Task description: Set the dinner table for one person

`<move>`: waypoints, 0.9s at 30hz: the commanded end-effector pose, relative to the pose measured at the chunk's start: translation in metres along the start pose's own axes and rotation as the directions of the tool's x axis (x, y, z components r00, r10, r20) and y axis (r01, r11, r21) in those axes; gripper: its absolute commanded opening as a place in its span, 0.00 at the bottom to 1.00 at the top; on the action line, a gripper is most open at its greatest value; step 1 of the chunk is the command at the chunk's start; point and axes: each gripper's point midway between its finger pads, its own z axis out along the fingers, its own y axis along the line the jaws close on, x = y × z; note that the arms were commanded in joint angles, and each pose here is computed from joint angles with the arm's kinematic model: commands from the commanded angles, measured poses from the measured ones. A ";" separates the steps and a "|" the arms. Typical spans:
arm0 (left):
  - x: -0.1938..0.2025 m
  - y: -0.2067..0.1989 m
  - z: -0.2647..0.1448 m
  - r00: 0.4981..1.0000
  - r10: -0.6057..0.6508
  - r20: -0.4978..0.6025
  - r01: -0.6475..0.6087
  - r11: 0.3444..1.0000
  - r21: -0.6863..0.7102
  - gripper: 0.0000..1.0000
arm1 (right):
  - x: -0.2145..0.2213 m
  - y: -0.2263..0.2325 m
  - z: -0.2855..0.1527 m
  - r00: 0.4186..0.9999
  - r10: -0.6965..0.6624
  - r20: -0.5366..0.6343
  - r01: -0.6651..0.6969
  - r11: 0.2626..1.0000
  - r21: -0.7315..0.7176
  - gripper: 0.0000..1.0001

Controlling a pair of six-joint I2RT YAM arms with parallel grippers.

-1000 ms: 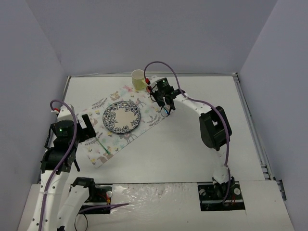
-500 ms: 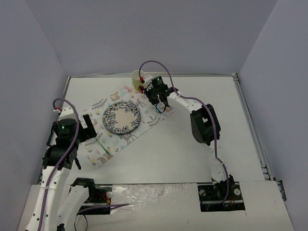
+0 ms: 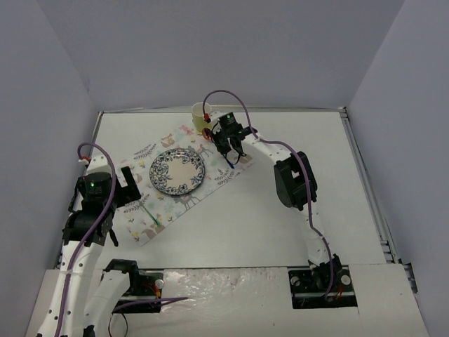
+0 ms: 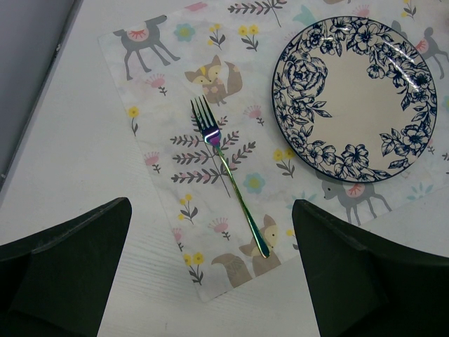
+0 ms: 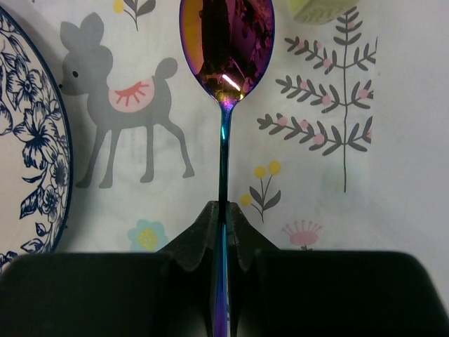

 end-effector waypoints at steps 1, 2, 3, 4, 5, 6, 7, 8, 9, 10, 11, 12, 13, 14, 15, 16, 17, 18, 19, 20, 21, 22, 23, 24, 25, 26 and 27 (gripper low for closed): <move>-0.016 -0.002 0.001 0.999 -0.010 0.051 0.010 1.000 0.004 0.97 | -0.022 -0.008 -0.018 0.999 0.001 0.040 -0.002 0.999 0.041 0.00; -0.016 -0.002 0.001 0.999 -0.010 0.051 0.010 1.000 0.005 0.97 | -0.021 -0.008 -0.018 0.999 0.000 0.034 -0.001 0.999 0.041 0.00; -0.015 -0.002 0.001 0.999 -0.009 0.050 0.009 1.000 0.004 0.97 | -0.020 -0.009 -0.019 1.000 -0.003 0.031 0.002 0.999 0.042 0.00; -0.015 -0.002 0.001 0.999 -0.009 0.050 0.009 1.000 0.004 0.97 | -0.019 -0.009 -0.018 1.000 -0.005 0.028 0.004 0.999 0.043 0.00; -0.015 -0.002 0.001 0.999 -0.009 0.050 0.009 1.000 0.005 0.97 | -0.018 -0.009 -0.018 1.000 -0.007 0.026 0.006 0.999 0.043 0.00; -0.015 -0.002 0.001 0.999 -0.009 0.050 0.009 1.000 0.006 0.97 | -0.017 -0.008 -0.017 1.000 -0.010 0.025 0.008 0.999 0.042 0.00; -0.015 -0.002 0.001 0.999 -0.009 0.050 0.009 1.000 0.006 0.97 | -0.016 -0.008 -0.016 1.000 -0.011 0.023 0.011 0.999 0.042 0.00; -0.015 -0.002 0.001 0.999 -0.009 0.050 0.009 1.000 0.006 0.97 | -0.015 -0.009 -0.014 1.000 -0.013 0.021 0.013 0.999 0.041 0.00; -0.015 -0.002 0.001 0.999 -0.009 0.049 0.009 1.000 0.006 0.97 | -0.014 -0.009 -0.012 1.000 -0.014 0.018 0.014 0.999 0.038 0.00; -0.015 -0.002 0.001 0.999 -0.009 0.049 0.009 1.000 0.007 0.97 | -0.013 -0.008 -0.009 1.000 -0.015 0.016 0.015 0.999 0.034 0.00; -0.015 -0.003 0.001 0.999 -0.009 0.047 0.008 1.000 0.008 0.97 | -0.010 -0.007 -0.006 1.000 -0.016 0.010 0.015 0.999 0.034 0.00; -0.015 -0.003 0.001 0.999 -0.009 0.047 0.008 1.000 0.008 0.97 | -0.010 -0.008 -0.006 1.000 -0.015 0.010 0.014 0.999 0.035 0.00; -0.015 -0.003 0.001 0.999 -0.009 0.046 0.008 1.000 0.008 0.97 | -0.008 -0.009 -0.003 1.000 -0.014 0.006 0.014 0.999 0.037 0.00; -0.014 -0.003 0.001 0.999 -0.008 0.046 0.008 1.000 0.007 0.97 | -0.007 -0.009 -0.002 1.000 -0.014 0.004 0.014 0.999 0.038 0.00; -0.015 -0.002 0.001 0.999 -0.008 0.046 0.008 1.000 0.007 0.97 | -0.007 -0.010 0.000 1.000 -0.013 0.003 0.013 0.999 0.039 0.00; -0.014 -0.002 0.001 0.999 -0.008 0.046 0.008 1.000 0.007 0.97 | -0.006 -0.010 0.001 1.000 -0.014 0.001 0.013 0.999 0.040 0.00; -0.014 -0.003 0.002 0.999 -0.008 0.045 0.008 1.000 0.007 0.97 | -0.006 -0.010 0.002 1.000 -0.015 0.000 0.015 0.999 0.040 0.00; -0.014 -0.003 0.002 0.999 -0.008 0.044 0.008 1.000 0.007 0.97 | -0.005 -0.010 0.003 1.000 -0.015 -0.001 0.015 0.999 0.041 0.01; -0.014 -0.003 0.002 0.999 -0.008 0.044 0.008 1.000 0.007 0.97 | -0.004 -0.011 0.004 1.000 -0.013 -0.002 0.013 0.999 0.043 0.02; -0.014 -0.003 0.002 0.999 -0.008 0.044 0.008 1.000 0.007 0.97 | -0.004 -0.011 0.004 1.000 -0.012 -0.004 0.012 0.999 0.045 0.03; -0.014 -0.003 0.002 0.999 -0.008 0.044 0.008 1.000 0.007 0.97 | -0.003 -0.012 0.005 1.000 -0.009 -0.006 0.009 0.999 0.046 0.04; -0.014 -0.003 0.002 0.999 -0.009 0.044 0.008 1.000 0.007 0.97 | -0.002 -0.012 0.005 1.000 -0.003 -0.008 0.003 0.999 0.046 0.04; -0.014 -0.003 0.002 0.999 -0.010 0.044 0.009 1.000 0.007 0.97 | 0.000 -0.013 0.006 1.000 0.005 -0.010 -0.004 0.999 0.046 0.05; -0.014 -0.003 0.002 0.999 -0.010 0.044 0.009 1.000 0.007 0.97 | -0.001 -0.013 0.006 1.000 0.008 -0.009 -0.008 0.999 0.045 0.08; -0.014 -0.003 0.002 0.999 -0.010 0.044 0.009 1.000 0.007 0.97 | -0.001 -0.012 0.006 1.000 0.011 -0.007 -0.011 0.999 0.043 0.11; -0.014 -0.003 0.002 0.999 -0.009 0.044 0.008 1.000 0.008 0.97 | -0.002 -0.012 0.005 1.000 0.013 -0.006 -0.012 0.999 0.042 0.13; -0.014 -0.003 0.002 0.999 -0.008 0.044 0.008 1.000 0.009 0.97 | -0.004 -0.012 0.003 1.000 0.012 -0.001 -0.012 0.999 0.041 0.16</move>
